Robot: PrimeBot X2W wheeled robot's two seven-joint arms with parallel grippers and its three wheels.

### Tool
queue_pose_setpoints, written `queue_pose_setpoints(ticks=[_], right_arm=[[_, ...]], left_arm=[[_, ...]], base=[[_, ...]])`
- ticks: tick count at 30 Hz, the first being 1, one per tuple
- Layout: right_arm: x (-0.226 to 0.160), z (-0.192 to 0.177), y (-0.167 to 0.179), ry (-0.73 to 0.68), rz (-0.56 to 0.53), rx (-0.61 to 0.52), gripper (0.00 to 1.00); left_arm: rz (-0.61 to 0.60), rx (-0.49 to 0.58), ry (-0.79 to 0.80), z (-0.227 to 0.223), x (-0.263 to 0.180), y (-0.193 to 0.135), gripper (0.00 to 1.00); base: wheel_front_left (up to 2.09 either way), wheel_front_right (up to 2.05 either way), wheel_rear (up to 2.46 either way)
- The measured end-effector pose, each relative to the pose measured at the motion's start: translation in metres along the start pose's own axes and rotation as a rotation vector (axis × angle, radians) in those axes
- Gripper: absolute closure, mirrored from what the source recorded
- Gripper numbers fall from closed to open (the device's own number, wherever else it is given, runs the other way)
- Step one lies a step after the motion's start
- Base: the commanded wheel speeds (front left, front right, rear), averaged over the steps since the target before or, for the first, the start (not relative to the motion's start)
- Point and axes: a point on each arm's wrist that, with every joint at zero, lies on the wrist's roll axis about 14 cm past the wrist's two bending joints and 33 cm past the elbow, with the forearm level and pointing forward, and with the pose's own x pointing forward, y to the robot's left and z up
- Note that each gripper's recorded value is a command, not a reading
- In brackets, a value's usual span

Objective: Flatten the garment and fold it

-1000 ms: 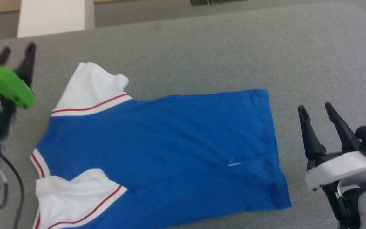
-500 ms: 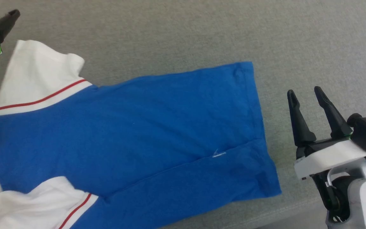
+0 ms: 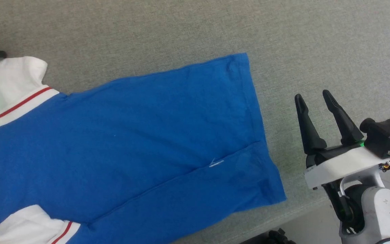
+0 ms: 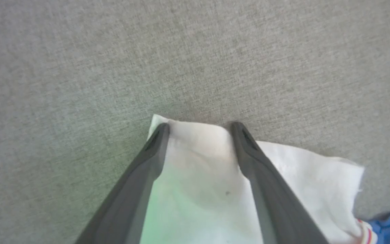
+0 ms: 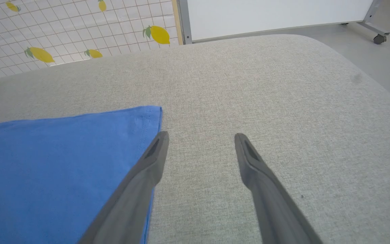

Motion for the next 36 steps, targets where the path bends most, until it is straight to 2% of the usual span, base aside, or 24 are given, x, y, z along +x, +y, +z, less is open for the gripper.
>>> queue_pose_setpoints(ticks=[1,9,15,24,28,36], right_arm=[[0.000,-0.001,-0.001,0.003,-0.002,-0.001,0.00],[0.006,0.009,0.002,-0.019,0.011,-0.001,0.00],[0.018,0.024,0.010,0.001,0.075,0.005,0.00],[0.047,-0.007,0.035,0.356,0.248,0.030,0.00],[0.060,-0.016,0.053,0.487,0.309,0.014,0.00],[0.090,-0.035,0.065,0.659,0.330,-0.043,0.00]], left_arm=[[-0.003,-0.007,0.011,0.000,0.001,-0.001,1.00],[0.012,-0.028,-0.005,0.002,-0.001,0.003,1.00],[0.033,-0.015,-0.077,0.008,-0.017,0.000,1.00],[0.025,0.002,-0.272,0.029,-0.057,-0.006,1.00],[0.037,0.000,-0.329,0.033,-0.074,0.002,1.00],[0.049,0.000,-0.381,0.037,-0.082,0.017,1.00]], base=[[0.00,0.00,0.00],[0.00,0.00,0.00],[0.00,0.00,0.00],[0.00,0.00,0.00],[0.00,0.00,0.00],[0.00,0.00,0.00]])
